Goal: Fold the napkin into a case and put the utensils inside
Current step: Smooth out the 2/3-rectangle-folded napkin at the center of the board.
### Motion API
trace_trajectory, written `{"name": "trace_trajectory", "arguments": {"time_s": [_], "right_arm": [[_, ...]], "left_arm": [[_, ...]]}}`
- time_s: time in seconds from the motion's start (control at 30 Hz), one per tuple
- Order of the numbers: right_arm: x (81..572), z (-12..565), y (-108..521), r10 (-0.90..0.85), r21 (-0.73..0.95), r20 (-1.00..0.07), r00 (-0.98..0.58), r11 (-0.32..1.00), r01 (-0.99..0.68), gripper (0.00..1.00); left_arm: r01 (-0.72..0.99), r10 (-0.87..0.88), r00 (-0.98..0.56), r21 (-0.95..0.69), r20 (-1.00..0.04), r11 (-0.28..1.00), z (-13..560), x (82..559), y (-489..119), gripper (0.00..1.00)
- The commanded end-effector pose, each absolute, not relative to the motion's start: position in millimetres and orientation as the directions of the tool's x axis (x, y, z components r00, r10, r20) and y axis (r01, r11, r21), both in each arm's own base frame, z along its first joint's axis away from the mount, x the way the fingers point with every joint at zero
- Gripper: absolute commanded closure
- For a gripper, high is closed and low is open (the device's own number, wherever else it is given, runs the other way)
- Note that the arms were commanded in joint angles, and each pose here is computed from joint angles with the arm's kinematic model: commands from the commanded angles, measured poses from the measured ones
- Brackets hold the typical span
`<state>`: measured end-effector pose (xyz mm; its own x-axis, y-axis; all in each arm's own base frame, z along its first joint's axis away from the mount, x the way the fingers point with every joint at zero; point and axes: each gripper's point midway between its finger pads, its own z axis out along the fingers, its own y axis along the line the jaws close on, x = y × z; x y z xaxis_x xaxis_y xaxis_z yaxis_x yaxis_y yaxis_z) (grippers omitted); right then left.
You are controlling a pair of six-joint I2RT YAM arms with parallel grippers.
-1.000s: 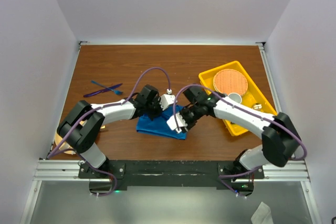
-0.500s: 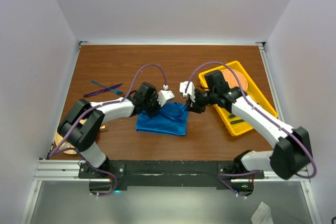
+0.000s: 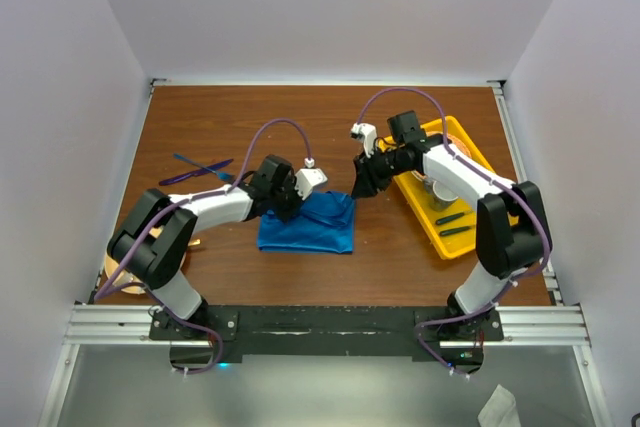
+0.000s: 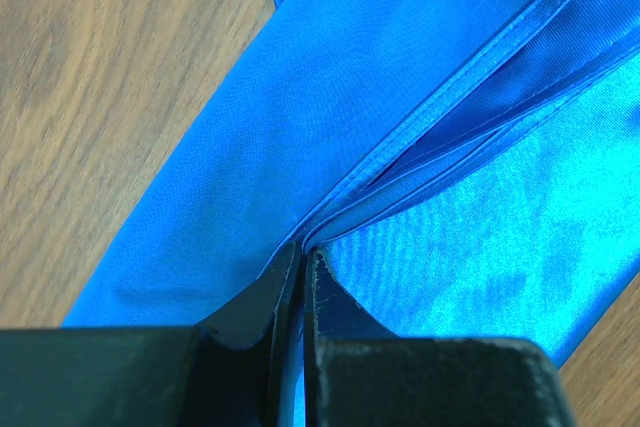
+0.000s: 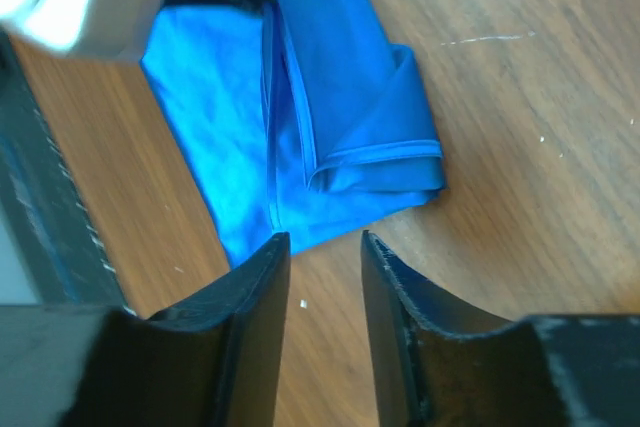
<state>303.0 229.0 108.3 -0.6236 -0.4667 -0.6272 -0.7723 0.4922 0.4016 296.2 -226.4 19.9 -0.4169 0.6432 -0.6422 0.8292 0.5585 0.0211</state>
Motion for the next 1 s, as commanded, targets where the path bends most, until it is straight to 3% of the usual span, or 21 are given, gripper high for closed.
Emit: {"name": "trace_trajectory", "arguments": {"time_s": [0.0,0.33,0.53,0.97], "right_arm": [[297,120,236,-0.327,0.577,-0.506,-0.798,0.558,-0.596,0.58],[293,76,233,-0.086,0.649,-0.142,-0.986,0.744,-0.158,0.45],[295,76,239,0.064,0.679,-0.051,-0.997,0.734,0.012,0.30],[312,75,260,0.261,0.749,0.075,-0.962,0.623,0.227,0.28]], "left_arm": [[0.811,0.646,-0.483,-0.024,-0.591,0.585,5,280,-214,1.00],[0.809,0.644,-0.491,-0.031,-0.587,0.587,2,278,-213,1.00],[0.810,0.644,-0.488,-0.029,-0.589,0.586,2,278,-213,1.00],[0.816,0.653,-0.484,-0.032,-0.583,0.577,-2,276,-213,1.00]]}}
